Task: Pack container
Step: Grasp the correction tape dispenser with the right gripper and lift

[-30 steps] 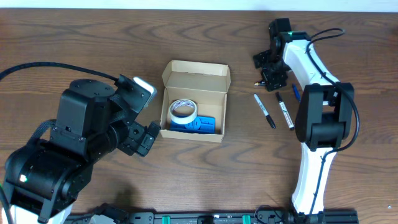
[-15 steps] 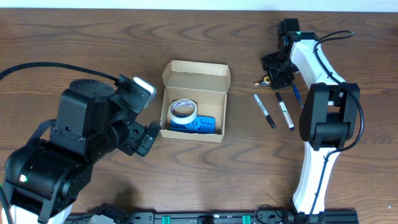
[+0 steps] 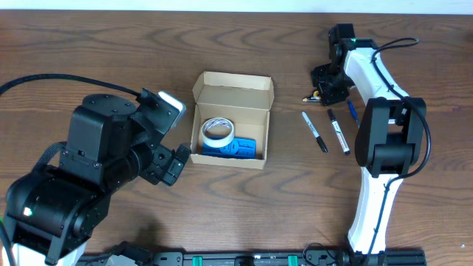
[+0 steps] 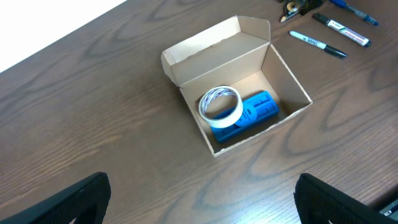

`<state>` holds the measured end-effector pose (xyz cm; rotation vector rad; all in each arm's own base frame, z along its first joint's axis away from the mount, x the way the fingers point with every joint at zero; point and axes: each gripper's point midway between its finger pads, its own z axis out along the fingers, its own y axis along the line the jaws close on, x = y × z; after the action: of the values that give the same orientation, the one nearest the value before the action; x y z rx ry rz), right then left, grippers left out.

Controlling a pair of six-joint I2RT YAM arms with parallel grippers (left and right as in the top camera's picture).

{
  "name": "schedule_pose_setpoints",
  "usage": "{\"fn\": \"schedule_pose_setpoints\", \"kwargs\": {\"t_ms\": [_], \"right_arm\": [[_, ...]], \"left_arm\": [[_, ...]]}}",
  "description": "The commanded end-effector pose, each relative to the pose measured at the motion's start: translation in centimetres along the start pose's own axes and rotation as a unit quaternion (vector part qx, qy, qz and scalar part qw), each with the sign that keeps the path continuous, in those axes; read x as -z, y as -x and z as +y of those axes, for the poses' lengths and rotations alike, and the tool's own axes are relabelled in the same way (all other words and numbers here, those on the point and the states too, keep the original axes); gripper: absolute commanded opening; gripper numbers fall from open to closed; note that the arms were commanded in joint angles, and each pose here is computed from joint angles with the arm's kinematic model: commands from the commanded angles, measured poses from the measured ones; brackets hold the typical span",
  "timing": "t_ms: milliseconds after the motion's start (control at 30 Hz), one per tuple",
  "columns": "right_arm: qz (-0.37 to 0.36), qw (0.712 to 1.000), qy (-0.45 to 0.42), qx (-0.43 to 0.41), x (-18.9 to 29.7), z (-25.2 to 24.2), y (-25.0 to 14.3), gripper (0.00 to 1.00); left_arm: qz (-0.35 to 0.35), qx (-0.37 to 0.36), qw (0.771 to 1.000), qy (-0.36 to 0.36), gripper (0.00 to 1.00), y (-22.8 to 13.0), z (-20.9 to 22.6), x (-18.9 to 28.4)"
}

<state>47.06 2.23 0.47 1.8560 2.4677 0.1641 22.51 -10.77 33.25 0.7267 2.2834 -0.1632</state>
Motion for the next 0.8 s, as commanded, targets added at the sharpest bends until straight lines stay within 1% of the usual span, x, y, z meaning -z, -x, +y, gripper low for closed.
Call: {"fn": "schedule_pose_setpoints", "kwargs": {"t_ms": [0,233,467,600,767], "right_arm": [[-0.002,1.000,-0.018,-0.009,-1.1,-0.9,0.6,0.64],[0.000,1.000,-0.022,-0.012,-1.3,-1.1,0.7,0.63],[0.018,0.999,-0.030,-0.013,-2.4,-1.3,0.2,0.63],[0.017,0.999,-0.030,-0.015,-2.4,-1.3,0.2,0.58],[0.021,0.999,-0.029,-0.015,-2.4,-1.3,0.1,0.47]], "left_arm": [[-0.006,0.006,1.000,0.006,0.95,0.3,0.2,0.4],[-0.006,0.006,1.000,0.006,0.95,0.3,0.2,0.4],[-0.006,0.006,1.000,0.006,0.95,0.3,0.2,0.4],[-0.006,0.006,1.000,0.006,0.95,0.3,0.2,0.4],[-0.006,0.006,1.000,0.006,0.95,0.3,0.2,0.4]]}}
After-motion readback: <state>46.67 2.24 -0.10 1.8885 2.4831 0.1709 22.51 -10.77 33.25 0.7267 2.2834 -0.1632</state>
